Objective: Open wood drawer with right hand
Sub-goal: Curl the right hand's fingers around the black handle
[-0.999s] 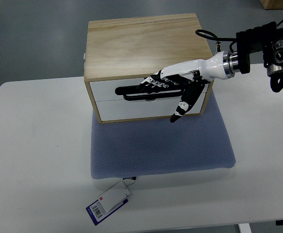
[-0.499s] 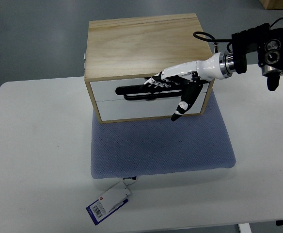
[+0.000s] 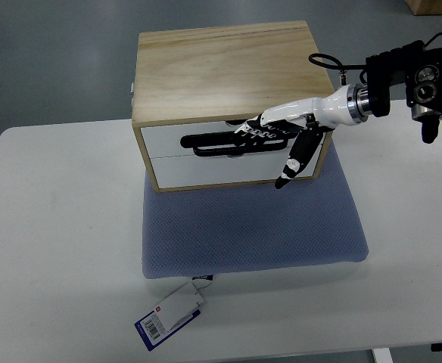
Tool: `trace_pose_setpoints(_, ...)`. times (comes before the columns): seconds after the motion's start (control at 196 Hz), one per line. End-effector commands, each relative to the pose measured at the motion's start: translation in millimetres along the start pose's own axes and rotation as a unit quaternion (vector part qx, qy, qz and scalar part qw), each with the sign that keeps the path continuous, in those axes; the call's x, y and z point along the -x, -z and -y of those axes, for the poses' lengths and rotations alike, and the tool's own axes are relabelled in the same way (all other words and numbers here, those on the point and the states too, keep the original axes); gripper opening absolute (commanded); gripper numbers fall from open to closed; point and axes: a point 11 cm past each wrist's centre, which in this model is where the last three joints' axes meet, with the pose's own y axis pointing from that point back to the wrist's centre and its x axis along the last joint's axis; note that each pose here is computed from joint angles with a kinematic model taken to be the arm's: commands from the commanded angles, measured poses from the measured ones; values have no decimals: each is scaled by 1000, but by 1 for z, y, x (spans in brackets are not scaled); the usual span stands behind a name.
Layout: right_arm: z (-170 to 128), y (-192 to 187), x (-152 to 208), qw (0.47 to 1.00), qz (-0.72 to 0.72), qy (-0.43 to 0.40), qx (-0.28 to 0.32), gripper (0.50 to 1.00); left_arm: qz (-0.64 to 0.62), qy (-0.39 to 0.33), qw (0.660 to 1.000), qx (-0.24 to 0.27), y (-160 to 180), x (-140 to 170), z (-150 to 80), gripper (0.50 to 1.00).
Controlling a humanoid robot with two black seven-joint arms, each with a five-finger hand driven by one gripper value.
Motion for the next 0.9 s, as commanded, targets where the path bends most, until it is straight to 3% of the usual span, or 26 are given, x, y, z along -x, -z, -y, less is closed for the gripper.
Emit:
trace_pose_setpoints(0.0, 0, 4, -1, 1000, -2, 0, -4, 952, 0, 0, 1000, 0, 1, 0, 0, 1000)
trace_pose_setpoints(0.897, -3, 0, 3, 1000, 12, 5, 26, 954, 0, -1, 1000, 0, 0, 0, 0, 1000)
